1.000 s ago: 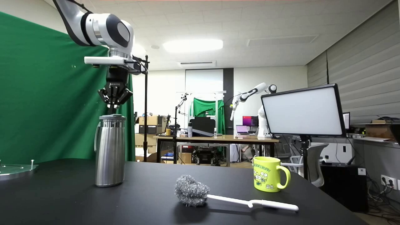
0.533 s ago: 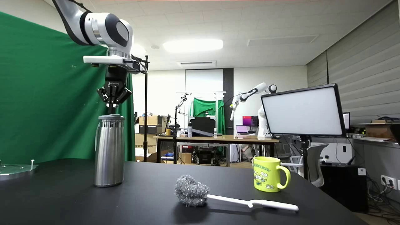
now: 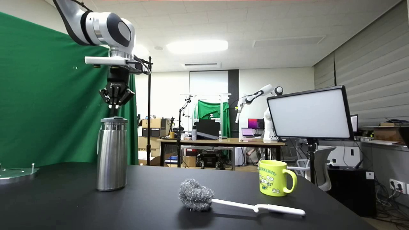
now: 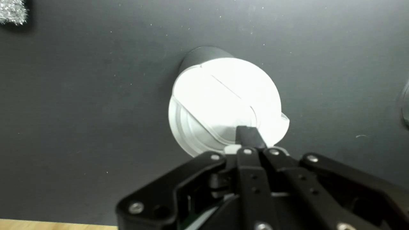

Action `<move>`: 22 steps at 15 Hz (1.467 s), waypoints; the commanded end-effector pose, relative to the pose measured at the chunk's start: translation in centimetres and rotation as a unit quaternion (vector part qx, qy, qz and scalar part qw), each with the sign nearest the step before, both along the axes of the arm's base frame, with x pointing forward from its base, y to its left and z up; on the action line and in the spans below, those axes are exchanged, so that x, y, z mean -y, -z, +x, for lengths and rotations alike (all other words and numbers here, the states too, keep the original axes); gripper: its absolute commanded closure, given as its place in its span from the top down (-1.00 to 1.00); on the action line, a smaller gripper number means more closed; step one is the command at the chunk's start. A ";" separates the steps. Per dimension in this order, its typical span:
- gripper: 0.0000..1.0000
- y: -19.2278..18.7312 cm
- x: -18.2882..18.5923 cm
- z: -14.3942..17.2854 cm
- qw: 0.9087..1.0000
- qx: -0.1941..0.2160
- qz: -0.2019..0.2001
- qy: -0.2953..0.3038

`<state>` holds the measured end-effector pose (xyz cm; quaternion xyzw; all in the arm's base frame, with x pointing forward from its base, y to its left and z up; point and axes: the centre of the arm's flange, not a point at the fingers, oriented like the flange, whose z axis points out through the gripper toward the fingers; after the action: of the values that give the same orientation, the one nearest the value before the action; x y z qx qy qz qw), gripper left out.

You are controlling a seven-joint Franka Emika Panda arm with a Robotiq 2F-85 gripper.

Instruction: Press down on the lid of the silver flask

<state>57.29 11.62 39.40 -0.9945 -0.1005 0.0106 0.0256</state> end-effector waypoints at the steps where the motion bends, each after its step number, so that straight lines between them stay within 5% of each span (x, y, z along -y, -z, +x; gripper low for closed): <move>1: -1.00 -0.2 -0.1 0.9 1.000 0.008 0.005 0.003; 22: -1.00 3.4 0.0 1.3 1.000 -0.019 -0.006 0.008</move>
<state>57.97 11.87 38.31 -0.9944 -0.1016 0.0096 0.0270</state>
